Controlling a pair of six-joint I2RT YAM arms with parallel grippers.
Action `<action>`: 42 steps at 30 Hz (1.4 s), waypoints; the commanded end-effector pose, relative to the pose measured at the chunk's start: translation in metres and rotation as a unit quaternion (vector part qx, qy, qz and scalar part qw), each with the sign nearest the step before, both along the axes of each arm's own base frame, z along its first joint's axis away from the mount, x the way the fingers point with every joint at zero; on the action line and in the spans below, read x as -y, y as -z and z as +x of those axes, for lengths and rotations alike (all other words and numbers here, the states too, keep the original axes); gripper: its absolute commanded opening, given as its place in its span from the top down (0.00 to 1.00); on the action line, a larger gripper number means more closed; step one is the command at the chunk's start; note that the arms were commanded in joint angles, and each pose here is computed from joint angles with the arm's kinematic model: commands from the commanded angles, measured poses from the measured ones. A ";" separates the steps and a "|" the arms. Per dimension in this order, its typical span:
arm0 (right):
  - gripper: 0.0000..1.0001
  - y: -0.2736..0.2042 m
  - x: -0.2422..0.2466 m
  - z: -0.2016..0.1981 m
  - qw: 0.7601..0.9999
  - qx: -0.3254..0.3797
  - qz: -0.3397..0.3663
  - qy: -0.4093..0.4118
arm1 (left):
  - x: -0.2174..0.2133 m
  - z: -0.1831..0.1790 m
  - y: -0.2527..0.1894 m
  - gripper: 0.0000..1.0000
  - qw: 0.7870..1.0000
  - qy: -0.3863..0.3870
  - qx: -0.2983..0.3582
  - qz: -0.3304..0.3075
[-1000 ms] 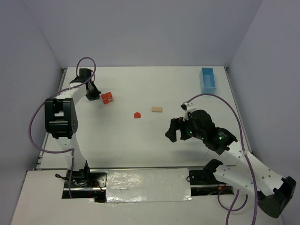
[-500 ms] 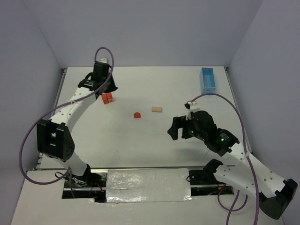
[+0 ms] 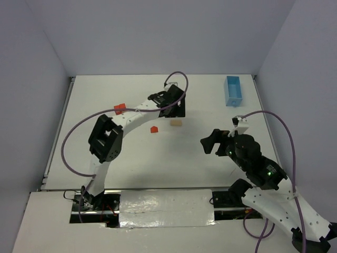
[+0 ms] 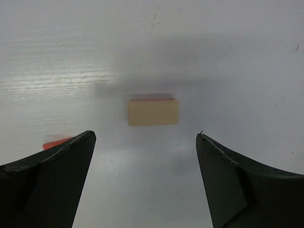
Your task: Build the wood block tower
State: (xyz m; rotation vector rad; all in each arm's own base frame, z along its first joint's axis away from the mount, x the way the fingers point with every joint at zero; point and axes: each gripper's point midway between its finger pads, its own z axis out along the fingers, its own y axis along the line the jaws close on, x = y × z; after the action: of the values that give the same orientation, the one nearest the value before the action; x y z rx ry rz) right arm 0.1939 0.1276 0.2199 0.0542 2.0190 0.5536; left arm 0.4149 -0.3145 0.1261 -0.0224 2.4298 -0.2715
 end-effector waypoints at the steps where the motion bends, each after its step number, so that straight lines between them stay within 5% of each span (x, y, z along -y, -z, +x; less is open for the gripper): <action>1: 0.00 -0.002 0.007 -0.003 1.000 -0.001 -0.001 0.011 | 0.016 0.015 0.006 0.00 0.998 -0.055 0.012 0.002; 17: 0.00 0.008 -0.014 -0.010 0.998 -0.010 -0.010 -0.059 | 0.029 0.025 0.090 0.13 0.995 -0.057 -0.021 0.078; 23: 0.00 0.010 -0.017 -0.009 0.998 -0.013 -0.012 -0.065 | 0.026 0.018 0.098 0.33 0.995 -0.053 -0.028 0.076; 25: 0.00 0.012 -0.017 -0.009 0.998 -0.015 -0.014 -0.067 | 0.028 0.016 0.095 0.49 0.996 -0.049 -0.025 0.072; 26: 0.00 0.012 -0.018 -0.009 0.998 -0.013 -0.014 -0.067 | 0.028 0.015 0.095 0.66 0.996 -0.047 -0.026 0.073; 29: 0.00 0.014 -0.019 -0.009 0.997 -0.016 -0.016 -0.071 | 0.030 0.012 0.082 0.79 0.997 -0.041 -0.020 0.063; 35: 0.00 0.016 -0.020 -0.009 0.997 -0.019 -0.016 -0.075 | 0.017 0.021 0.025 0.89 0.997 -0.053 0.028 0.052; 38: 0.00 0.015 -0.022 -0.010 0.996 -0.018 -0.015 -0.080 | -0.009 0.034 -0.016 0.92 0.995 -0.071 0.052 0.043; 42: 0.00 0.015 -0.023 -0.011 0.996 -0.019 -0.014 -0.086 | -0.097 0.060 -0.062 0.92 0.987 -0.139 0.059 0.053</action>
State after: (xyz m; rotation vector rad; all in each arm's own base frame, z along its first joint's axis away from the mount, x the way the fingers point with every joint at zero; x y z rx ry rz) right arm 0.1805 0.1461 0.2017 -0.1050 2.1041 0.6173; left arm 0.4463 -0.2935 0.1176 -0.1410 2.3934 -0.0696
